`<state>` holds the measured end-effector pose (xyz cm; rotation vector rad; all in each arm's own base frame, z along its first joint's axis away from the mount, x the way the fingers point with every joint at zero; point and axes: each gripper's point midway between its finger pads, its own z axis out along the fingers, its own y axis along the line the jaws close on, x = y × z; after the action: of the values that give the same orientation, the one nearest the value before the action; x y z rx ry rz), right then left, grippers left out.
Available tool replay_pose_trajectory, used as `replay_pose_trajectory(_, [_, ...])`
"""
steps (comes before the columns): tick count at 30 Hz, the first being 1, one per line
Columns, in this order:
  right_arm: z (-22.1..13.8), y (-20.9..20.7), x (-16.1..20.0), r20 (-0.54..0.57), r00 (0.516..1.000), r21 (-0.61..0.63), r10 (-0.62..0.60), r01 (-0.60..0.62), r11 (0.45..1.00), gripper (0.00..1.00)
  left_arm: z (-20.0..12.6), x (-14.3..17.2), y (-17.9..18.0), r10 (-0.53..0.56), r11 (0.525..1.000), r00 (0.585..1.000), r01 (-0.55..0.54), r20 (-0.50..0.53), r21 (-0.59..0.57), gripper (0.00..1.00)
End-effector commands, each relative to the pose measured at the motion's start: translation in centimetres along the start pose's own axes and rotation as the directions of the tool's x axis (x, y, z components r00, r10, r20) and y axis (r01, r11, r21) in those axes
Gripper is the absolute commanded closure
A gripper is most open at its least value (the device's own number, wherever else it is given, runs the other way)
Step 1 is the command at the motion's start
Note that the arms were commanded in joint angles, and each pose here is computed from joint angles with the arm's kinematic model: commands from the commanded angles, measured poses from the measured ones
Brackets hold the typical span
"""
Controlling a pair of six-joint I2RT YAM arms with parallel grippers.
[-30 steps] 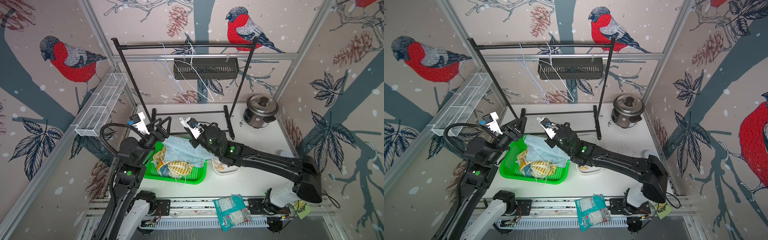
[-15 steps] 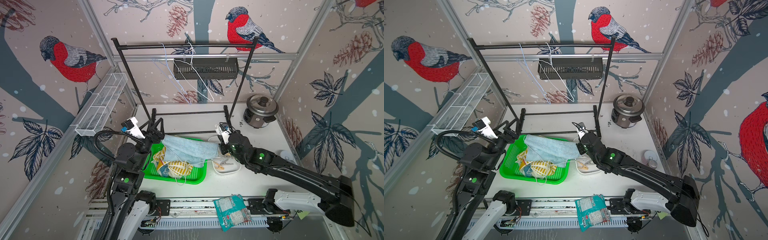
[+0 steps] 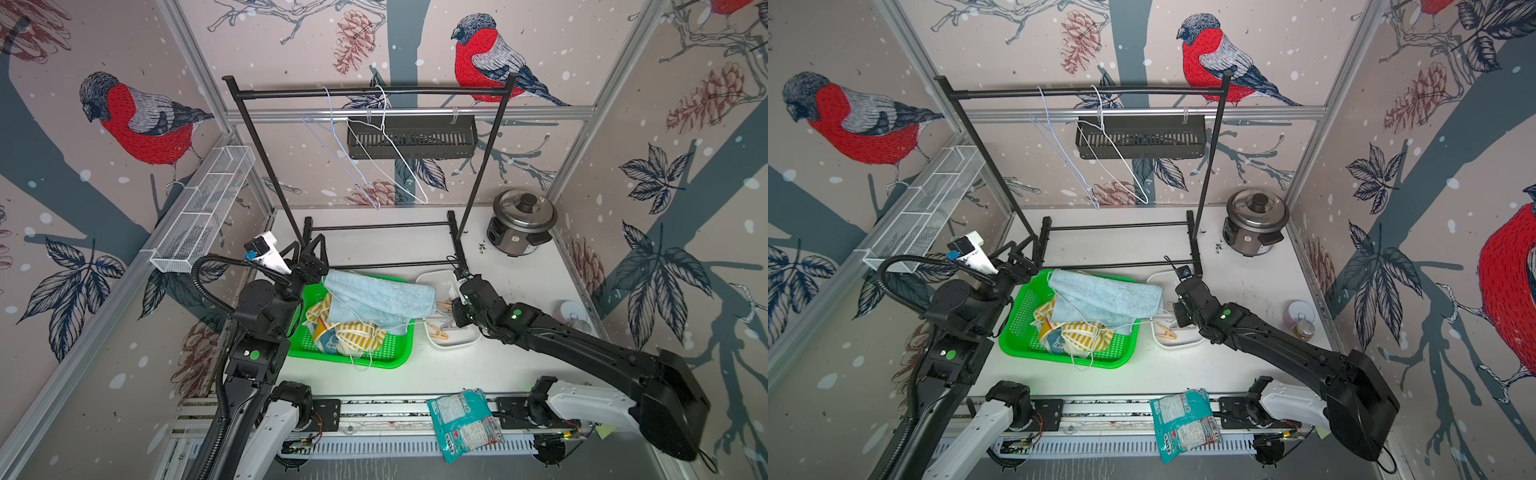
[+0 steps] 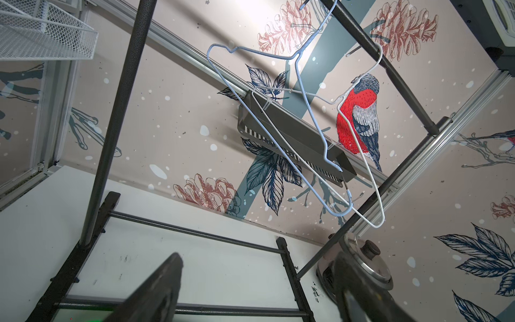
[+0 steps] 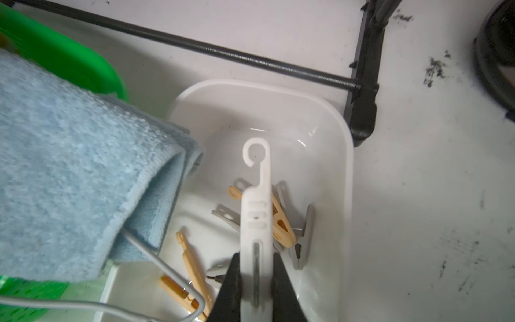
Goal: Remove the clothespins securing towels to the hanger
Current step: Place the clothespin in the storage box.
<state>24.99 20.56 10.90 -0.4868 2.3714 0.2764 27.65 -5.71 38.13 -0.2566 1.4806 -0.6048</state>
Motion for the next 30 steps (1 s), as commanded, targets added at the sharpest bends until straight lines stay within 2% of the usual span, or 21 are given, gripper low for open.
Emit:
replay_pose_trajectory(1, [0.4,0.7,0.3,-0.006,1.000,-0.043,0.015,-0.015,0.999,0.71,0.0,-0.9,-0.3,-0.004,1.000,1.000,0.004,0.031,0.004,0.16])
replay_pose_trajectory(2, [0.4,0.5,0.2,-0.002,1.000,-0.038,0.017,-0.017,0.999,0.63,0.1,-0.9,-0.3,-0.004,1.000,0.999,0.004,0.032,0.004,0.16])
replay_pose_trajectory(5, [0.1,0.3,-0.3,0.018,1.000,-0.031,0.021,-0.020,0.999,0.51,0.2,-0.7,-0.3,-0.004,1.000,1.000,0.004,0.023,0.005,0.16])
replay_pose_trajectory(8, [-0.5,-0.1,-1.1,0.039,0.999,-0.018,0.017,-0.016,1.000,0.47,0.3,-0.6,-0.3,-0.004,1.000,1.000,0.004,0.017,0.007,0.16])
replay_pose_trajectory(15, [-2.6,-0.3,-3.7,0.112,0.994,0.000,-0.011,0.011,1.000,0.45,0.3,-0.3,0.0,-0.003,1.000,1.000,0.003,0.005,-0.007,0.16])
replay_pose_trajectory(19, [-5.3,1.2,-6.8,0.224,0.971,-0.060,-0.086,0.102,0.993,0.45,0.1,-0.3,0.4,-0.020,0.999,1.000,0.020,0.006,-0.030,0.12])
replay_pose_trajectory(21, [-7.1,2.6,-8.6,0.308,0.942,-0.103,-0.135,0.174,0.979,0.45,0.1,-0.3,0.5,-0.015,0.999,1.000,0.015,0.003,-0.039,0.08])
replay_pose_trajectory(24, [-10.0,5.7,-10.3,0.441,0.869,-0.146,-0.226,0.318,0.937,0.41,0.1,-0.2,0.9,-0.014,0.998,1.000,0.013,-0.011,-0.063,0.04])
replay_pose_trajectory(26, [-11.6,8.5,-10.4,0.516,0.799,-0.138,-0.308,0.433,0.891,0.37,0.2,0.3,1.3,-0.030,0.996,0.999,0.028,-0.031,-0.080,0.04])
replay_pose_trajectory(30, [-12.4,13.1,-8.6,0.582,0.654,-0.041,-0.484,0.618,0.785,0.29,0.6,1.3,2.4,-0.087,0.991,0.994,0.080,-0.069,-0.103,0.03])
